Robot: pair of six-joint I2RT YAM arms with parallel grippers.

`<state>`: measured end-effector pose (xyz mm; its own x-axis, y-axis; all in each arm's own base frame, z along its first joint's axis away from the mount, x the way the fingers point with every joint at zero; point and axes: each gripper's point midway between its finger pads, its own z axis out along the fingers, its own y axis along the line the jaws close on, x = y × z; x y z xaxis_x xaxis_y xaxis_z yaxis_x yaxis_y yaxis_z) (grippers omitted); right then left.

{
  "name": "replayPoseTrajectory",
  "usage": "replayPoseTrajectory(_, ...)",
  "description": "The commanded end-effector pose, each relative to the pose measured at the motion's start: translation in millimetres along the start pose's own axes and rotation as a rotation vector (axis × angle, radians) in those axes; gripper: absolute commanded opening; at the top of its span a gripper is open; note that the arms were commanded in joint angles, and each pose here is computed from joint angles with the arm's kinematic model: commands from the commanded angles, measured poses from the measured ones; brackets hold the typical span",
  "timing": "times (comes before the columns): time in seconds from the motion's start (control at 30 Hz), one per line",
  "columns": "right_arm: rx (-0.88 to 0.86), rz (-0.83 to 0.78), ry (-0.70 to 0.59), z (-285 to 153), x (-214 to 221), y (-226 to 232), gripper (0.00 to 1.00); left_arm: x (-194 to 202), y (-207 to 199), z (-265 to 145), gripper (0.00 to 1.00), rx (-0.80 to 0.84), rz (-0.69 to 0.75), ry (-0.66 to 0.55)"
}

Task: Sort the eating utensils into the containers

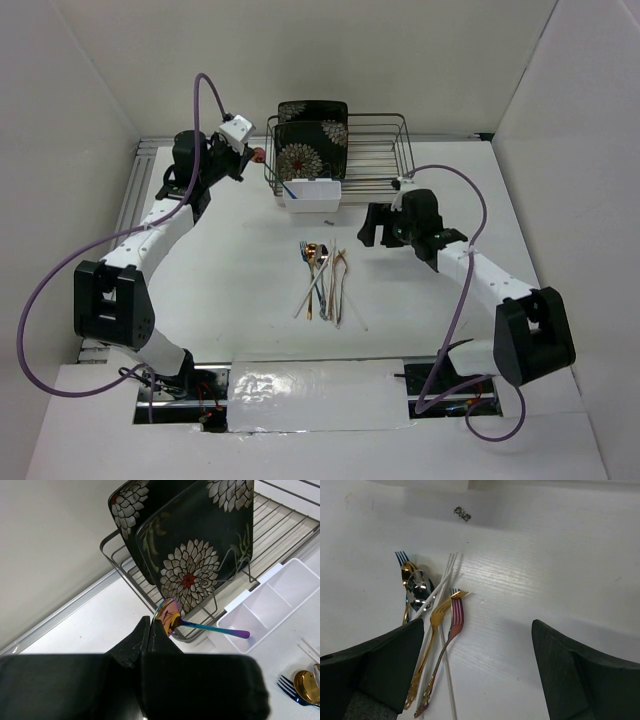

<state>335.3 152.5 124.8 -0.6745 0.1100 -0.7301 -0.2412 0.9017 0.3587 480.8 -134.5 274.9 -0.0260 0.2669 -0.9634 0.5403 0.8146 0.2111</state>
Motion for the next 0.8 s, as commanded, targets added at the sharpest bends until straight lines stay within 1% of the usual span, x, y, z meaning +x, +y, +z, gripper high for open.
replayPoseTrajectory(0.0,-0.089,-0.041,-0.05,13.8,-10.2,24.3,0.94,-24.0,-4.6,3.6,0.01,0.04,0.033,-0.098)
replayPoseTrajectory(0.13,-0.203,-0.169,-0.034,24.8,0.5,52.2,0.89,-6.6,-13.8,8.7,0.03,0.062,0.011,-0.061)
replayPoseTrajectory(0.2,-0.256,-0.225,-0.028,31.4,-0.8,67.9,0.87,-6.5,-17.8,10.5,0.05,0.07,0.01,-0.066)
replayPoseTrajectory(0.23,-0.262,-0.256,-0.013,37.6,2.6,67.6,0.85,-6.1,-19.9,11.5,0.06,0.078,0.012,-0.065)
replayPoseTrajectory(0.27,-0.3,-0.274,-0.019,39.4,-1.6,77.8,0.85,-7.5,-22.6,12.2,0.08,0.084,0.014,-0.068)
replayPoseTrajectory(0.33,-0.33,-0.323,0.005,48.5,3.4,80.6,0.82,-3.6,-28.1,15.1,0.12,0.098,0.008,-0.056)
replayPoseTrajectory(0.43,-0.386,-0.351,0.035,59.5,7.8,91.5,0.78,-2.4,-33.6,15.7,0.2,0.118,-0.012,-0.049)
replayPoseTrajectory(0.47,-0.403,-0.372,0.04,62.8,8.9,94.5,0.76,-1.3,-34.2,15.3,0.27,0.121,-0.026,-0.043)
replayPoseTrajectory(0.5,-0.409,-0.381,0.025,65.3,0.3,99.4,0.76,-3.5,-36.1,14.5,0.3,0.126,-0.025,-0.047)
replayPoseTrajectory(0.53,-0.412,-0.385,0.047,73.4,6.9,100.3,0.76,-3.3,-36.4,14.3,0.34,0.127,-0.029,-0.044)
replayPoseTrajectory(0.57,-0.439,-0.426,0.051,76.9,9.3,105.3,0.73,-4.8,-34.7,12.1,0.38,0.121,-0.032,-0.044)
replayPoseTrajectory(0.63,-0.446,-0.447,0.082,86.4,11.5,110.7,0.7,-7.4,-33.1,8.8,0.53,0.112,-0.035,-0.042)
replayPoseTrajectory(0.67,-0.456,-0.46,0.093,89.4,13.7,111.6,0.69,-15.1,-33.3,5.1,0.58,0.114,-0.036,-0.055)
replayPoseTrajectory(0.7,-0.457,-0.463,0.107,95.1,18.1,111.5,0.69,-14.3,-29.9,2.1,0.67,0.108,-0.052,-0.049)
replayPoseTrajectory(0.73,-0.467,-0.465,0.116,96.2,21.7,112.3,0.69,-20.8,-26.3,-1.7,0.71,0.099,-0.071,-0.054)
replayPoseTrajectory(0.77,-0.465,-0.465,0.122,98.1,23.8,110.4,0.69,-29.4,-21.3,-8.1,0.85,0.086,-0.063,-0.069)
